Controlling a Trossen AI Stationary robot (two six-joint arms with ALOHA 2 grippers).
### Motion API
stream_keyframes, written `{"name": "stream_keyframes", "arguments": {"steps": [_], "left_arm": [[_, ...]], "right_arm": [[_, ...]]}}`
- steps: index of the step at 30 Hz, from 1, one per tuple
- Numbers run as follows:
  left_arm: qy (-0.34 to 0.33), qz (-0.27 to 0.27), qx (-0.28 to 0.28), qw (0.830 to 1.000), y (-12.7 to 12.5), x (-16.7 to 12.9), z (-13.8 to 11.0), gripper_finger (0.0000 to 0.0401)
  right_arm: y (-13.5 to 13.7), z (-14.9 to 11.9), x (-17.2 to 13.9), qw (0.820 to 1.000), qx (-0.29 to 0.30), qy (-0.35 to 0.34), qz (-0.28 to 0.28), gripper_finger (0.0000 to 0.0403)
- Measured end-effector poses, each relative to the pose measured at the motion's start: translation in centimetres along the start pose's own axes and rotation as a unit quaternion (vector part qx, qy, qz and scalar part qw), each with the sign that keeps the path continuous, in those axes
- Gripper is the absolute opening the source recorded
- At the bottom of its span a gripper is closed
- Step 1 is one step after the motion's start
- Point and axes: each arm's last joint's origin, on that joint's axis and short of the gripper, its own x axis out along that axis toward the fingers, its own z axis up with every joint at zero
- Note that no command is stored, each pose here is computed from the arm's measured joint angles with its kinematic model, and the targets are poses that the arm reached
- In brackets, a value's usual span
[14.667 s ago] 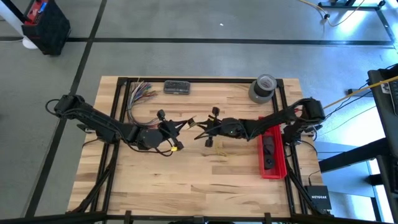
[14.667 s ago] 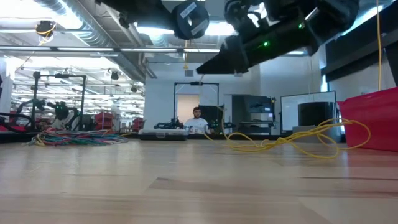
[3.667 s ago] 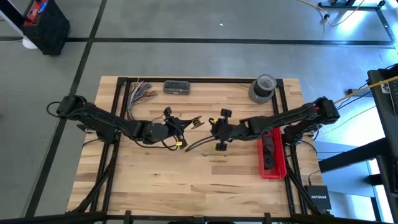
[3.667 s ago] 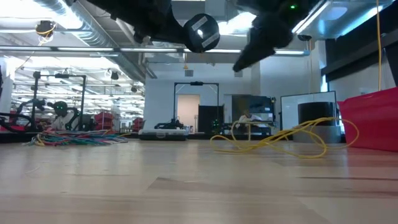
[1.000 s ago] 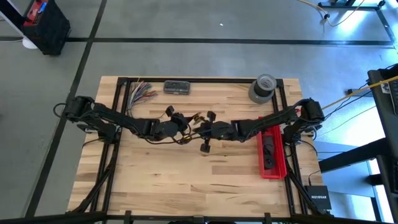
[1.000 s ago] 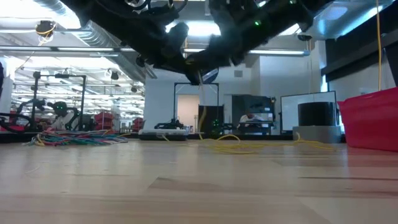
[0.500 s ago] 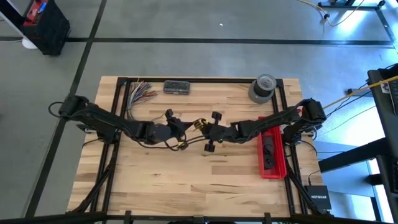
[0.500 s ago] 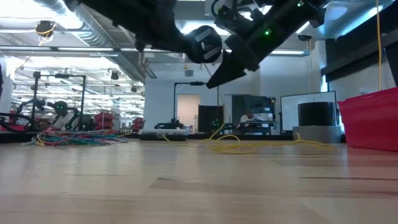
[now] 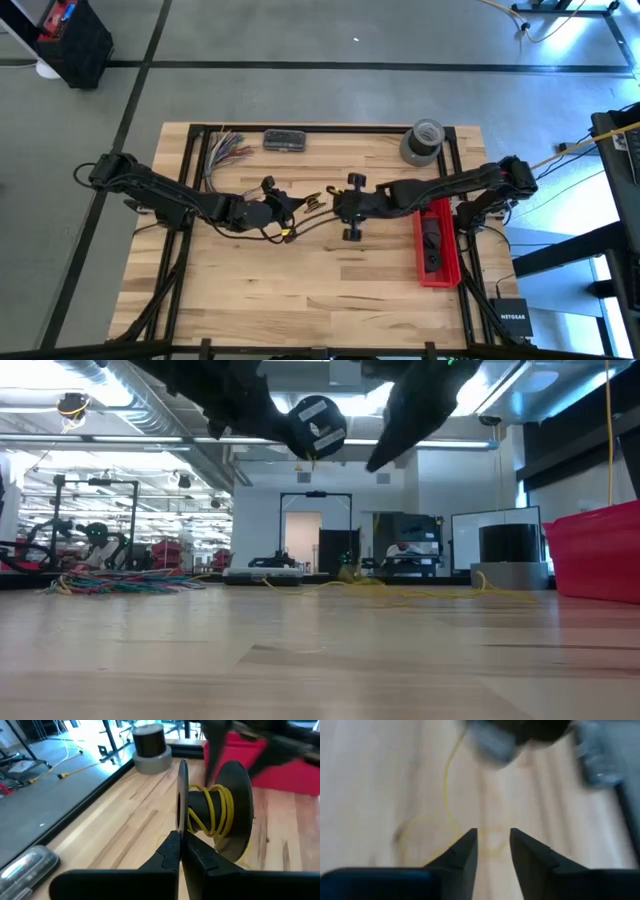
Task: Coil cords
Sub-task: Coil the yellow wire onto the black spool
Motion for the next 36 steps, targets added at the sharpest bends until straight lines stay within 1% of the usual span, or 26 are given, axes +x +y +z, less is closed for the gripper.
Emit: {"name": "stream_keyframes", "arguments": {"steps": [2,5,6,8,10,12,15,17,22,26,29,30,32,34,36], "left_arm": [[0.001,0.002,0.0,1.0,0.1,0.1,0.0,0.0],[0.002,0.001,0.0,1.0,0.1,0.1,0.0,0.0],[0.001,0.001,-0.001,1.0,0.1,0.1,0.0,0.0],[0.002,0.001,0.0,1.0,0.1,0.1,0.0,0.0],[0.003,0.002,0.001,1.0,0.1,0.1,-0.1,0.0],[0.002,0.001,-0.001,1.0,0.1,0.1,0.0,0.0],[0.001,0.001,0.001,1.0,0.1,0.1,0.0,0.0],[0.001,0.001,0.003,1.0,0.1,0.1,0.0,0.0],[0.002,0.002,0.007,1.0,0.2,0.2,-0.1,0.0],[0.002,0.002,0.009,1.0,0.2,0.2,-0.1,0.0],[0.005,0.002,0.009,1.0,0.2,0.2,-0.1,0.0],[0.005,0.002,0.01,1.0,0.2,0.2,-0.2,0.0],[0.004,0.002,0.009,1.0,0.1,0.2,-0.1,0.0],[0.005,0.002,0.011,1.0,0.2,0.2,-0.2,0.0],[0.005,0.002,0.012,1.0,0.2,0.2,-0.2,0.0]], "right_arm": [[0.2,-0.7,-0.7,1.0,-0.01,0.023,0.018,0.0137],[0.3,-1.9,-1.0,1.0,-0.017,0.013,-0.003,0.0151],[0.5,-2.7,-0.5,1.0,-0.02,0.01,-0.011,0.0152],[1.0,-4.8,1.5,1.0,-0.024,-0.004,-0.018,0.0154],[1.6,-6.8,3.5,0.998,-0.021,-0.054,-0.011,0.0154],[1.8,-8.1,5.2,0.991,-0.005,-0.133,-0.014,0.0154],[2.0,-10.1,7.2,0.982,0.009,-0.189,-0.022,0.0154],[2.0,-10.3,8.1,0.977,0.018,-0.211,-0.028,0.0154],[1.9,-10.5,10.3,0.979,0.001,-0.199,-0.035,0.0154],[1.8,-9.2,10.9,0.976,-0.009,-0.217,-0.025,0.0154],[1.8,-8.8,11.1,0.975,-0.019,-0.218,-0.018,0.0152],[1.8,-8.6,11.0,0.975,-0.024,-0.222,-0.019,0.0146],[1.8,-8.5,11.0,0.975,-0.029,-0.22,-0.024,0.0124],[1.9,-8.7,11.1,0.978,-0.04,-0.205,-0.031,0.0084],[1.8,-8.8,11.2,0.978,-0.05,-0.197,-0.045,0.0031]]}}
